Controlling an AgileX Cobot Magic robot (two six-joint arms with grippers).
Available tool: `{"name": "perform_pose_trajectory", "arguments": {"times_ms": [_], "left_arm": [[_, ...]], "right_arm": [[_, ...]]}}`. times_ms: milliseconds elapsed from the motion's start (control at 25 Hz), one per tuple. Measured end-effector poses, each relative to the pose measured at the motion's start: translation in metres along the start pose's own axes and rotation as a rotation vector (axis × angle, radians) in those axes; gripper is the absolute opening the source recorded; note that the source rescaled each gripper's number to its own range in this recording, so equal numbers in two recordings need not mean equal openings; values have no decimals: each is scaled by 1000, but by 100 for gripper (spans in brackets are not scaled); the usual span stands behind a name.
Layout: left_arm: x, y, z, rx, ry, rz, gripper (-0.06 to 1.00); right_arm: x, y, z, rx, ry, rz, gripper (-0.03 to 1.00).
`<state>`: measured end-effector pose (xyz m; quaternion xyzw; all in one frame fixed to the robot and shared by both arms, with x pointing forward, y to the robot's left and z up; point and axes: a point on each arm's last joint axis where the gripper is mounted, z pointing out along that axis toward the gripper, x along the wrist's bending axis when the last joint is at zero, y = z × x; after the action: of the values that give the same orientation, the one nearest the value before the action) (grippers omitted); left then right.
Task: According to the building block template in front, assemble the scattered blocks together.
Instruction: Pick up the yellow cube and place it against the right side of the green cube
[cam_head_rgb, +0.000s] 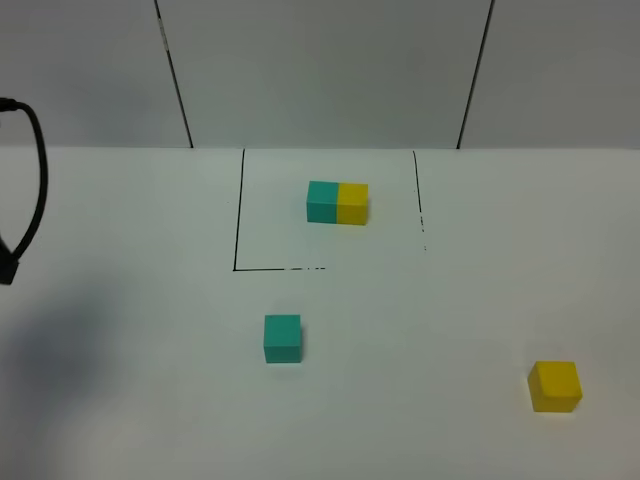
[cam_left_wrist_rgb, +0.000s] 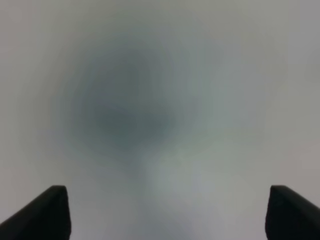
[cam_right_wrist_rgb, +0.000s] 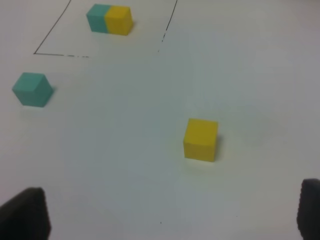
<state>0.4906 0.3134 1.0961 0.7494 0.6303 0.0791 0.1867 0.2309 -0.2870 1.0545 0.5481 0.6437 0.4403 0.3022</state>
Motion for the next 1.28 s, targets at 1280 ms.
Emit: {"name": "perform_pose_trajectory", "arguments": {"times_ms": [1280], "left_arm": [[-87, -254, -79, -675, 45, 221, 99]], "right_arm": [[0, 0, 0, 0, 0, 0, 100]]}}
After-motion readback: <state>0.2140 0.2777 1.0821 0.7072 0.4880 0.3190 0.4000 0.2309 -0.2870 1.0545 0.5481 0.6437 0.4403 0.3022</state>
